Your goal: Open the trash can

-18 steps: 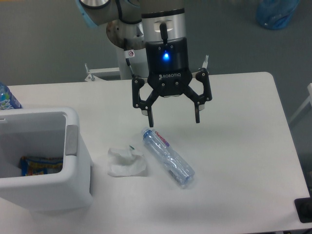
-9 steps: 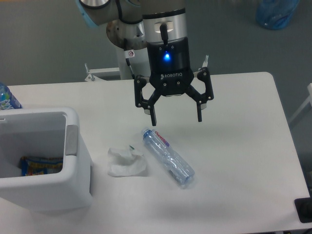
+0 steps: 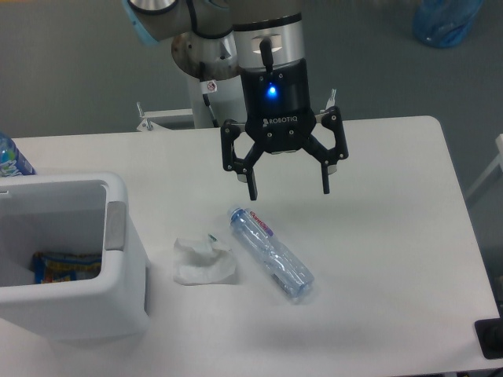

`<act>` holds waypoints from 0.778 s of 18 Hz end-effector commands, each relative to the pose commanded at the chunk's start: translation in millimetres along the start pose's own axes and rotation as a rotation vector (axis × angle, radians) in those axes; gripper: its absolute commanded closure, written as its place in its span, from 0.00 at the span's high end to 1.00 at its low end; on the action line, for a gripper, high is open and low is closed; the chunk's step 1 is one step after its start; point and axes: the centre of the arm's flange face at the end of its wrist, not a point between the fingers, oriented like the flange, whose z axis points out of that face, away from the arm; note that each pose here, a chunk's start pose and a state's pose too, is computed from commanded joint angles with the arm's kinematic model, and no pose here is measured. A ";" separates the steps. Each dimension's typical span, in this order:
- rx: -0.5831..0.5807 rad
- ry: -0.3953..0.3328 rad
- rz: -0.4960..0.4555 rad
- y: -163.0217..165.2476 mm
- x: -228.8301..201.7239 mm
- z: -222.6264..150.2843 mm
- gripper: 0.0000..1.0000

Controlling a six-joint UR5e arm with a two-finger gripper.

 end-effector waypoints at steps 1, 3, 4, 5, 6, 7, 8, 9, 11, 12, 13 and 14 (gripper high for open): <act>-0.010 -0.004 0.007 1.6 -1.0 0.2 1.00; -0.037 -0.020 0.006 13.4 -8.4 8.3 1.00; -0.046 -0.023 0.018 17.4 -12.8 10.9 1.00; -0.053 -0.023 0.041 19.7 -16.6 10.7 1.00; -0.049 -0.029 0.059 20.9 -19.0 4.2 1.00; -0.051 -0.033 0.062 24.8 -21.3 1.7 1.00; -0.057 -0.035 0.057 28.4 -24.1 1.3 1.00; -0.058 -0.034 0.056 28.5 -24.1 1.5 1.00; -0.057 -0.036 0.054 29.1 -25.8 1.3 1.00; -0.059 -0.039 0.050 30.1 -28.2 1.3 1.00; -0.059 -0.039 0.050 30.1 -28.3 1.3 1.00; -0.059 -0.039 0.050 30.1 -28.3 1.3 1.00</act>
